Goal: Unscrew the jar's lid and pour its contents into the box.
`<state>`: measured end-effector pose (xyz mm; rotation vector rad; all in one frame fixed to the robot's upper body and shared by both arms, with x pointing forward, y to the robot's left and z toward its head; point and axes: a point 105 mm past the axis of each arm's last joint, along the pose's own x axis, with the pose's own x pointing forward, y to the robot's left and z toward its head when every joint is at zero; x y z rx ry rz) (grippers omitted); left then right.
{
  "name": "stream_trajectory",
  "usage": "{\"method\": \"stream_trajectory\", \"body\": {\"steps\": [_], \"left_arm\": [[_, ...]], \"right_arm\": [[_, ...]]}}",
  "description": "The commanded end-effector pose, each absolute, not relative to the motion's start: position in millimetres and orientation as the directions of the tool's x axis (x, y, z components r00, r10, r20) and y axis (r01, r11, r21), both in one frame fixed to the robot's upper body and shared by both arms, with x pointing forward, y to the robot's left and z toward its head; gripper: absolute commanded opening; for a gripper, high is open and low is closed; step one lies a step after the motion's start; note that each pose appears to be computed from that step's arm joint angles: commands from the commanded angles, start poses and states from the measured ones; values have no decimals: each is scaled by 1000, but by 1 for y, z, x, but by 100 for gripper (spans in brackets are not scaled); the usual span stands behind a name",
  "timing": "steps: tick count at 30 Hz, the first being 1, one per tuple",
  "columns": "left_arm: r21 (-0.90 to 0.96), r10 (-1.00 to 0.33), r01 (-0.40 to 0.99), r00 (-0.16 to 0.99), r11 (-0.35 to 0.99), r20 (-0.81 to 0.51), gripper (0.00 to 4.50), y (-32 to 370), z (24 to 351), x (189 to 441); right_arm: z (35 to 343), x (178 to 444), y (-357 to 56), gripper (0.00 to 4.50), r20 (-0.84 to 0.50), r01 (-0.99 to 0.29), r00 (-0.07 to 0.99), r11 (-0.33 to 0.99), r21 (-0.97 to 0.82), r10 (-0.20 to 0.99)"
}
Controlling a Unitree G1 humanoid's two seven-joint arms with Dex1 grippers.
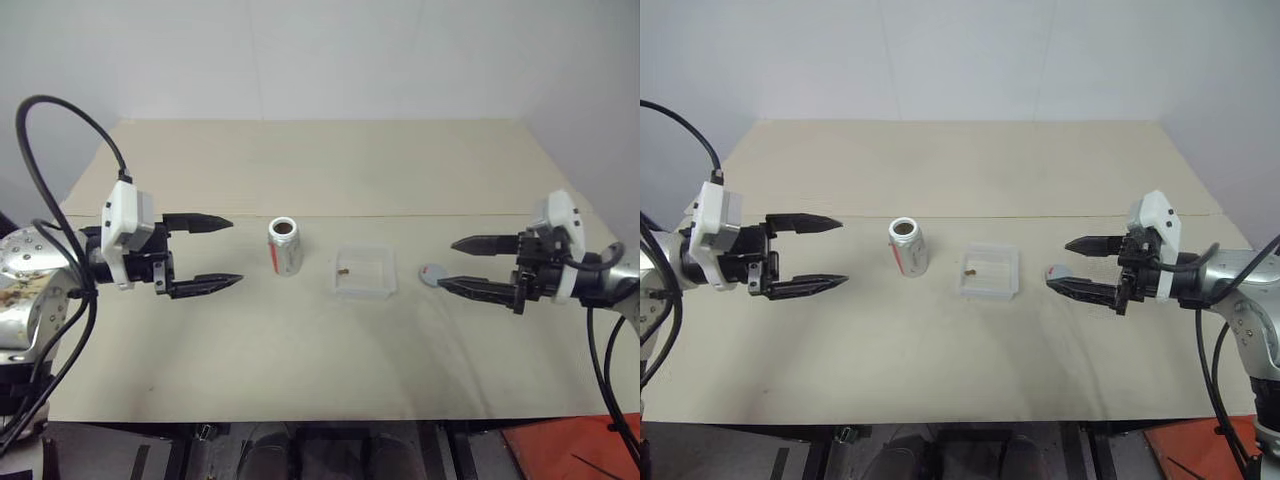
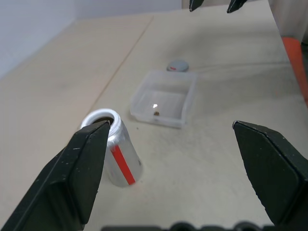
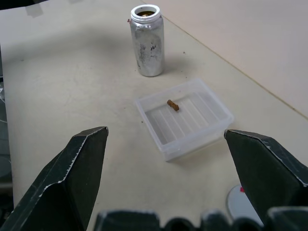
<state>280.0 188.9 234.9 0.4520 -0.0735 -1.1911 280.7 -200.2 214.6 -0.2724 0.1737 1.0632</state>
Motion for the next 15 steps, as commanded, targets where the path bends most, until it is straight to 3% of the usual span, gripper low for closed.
{"method": "stream_trajectory", "body": {"steps": [1, 15], "left_arm": [[403, -916, 872, 367, 278, -162, 444, 181, 239, 278], [387, -923, 880, 355, 275, -150, 444, 178, 236, 275]], "right_arm": [[229, 279, -205, 450, -246, -862, 504, 463, -208, 828], [229, 282, -206, 450, -261, -857, 509, 457, -238, 820]]}}
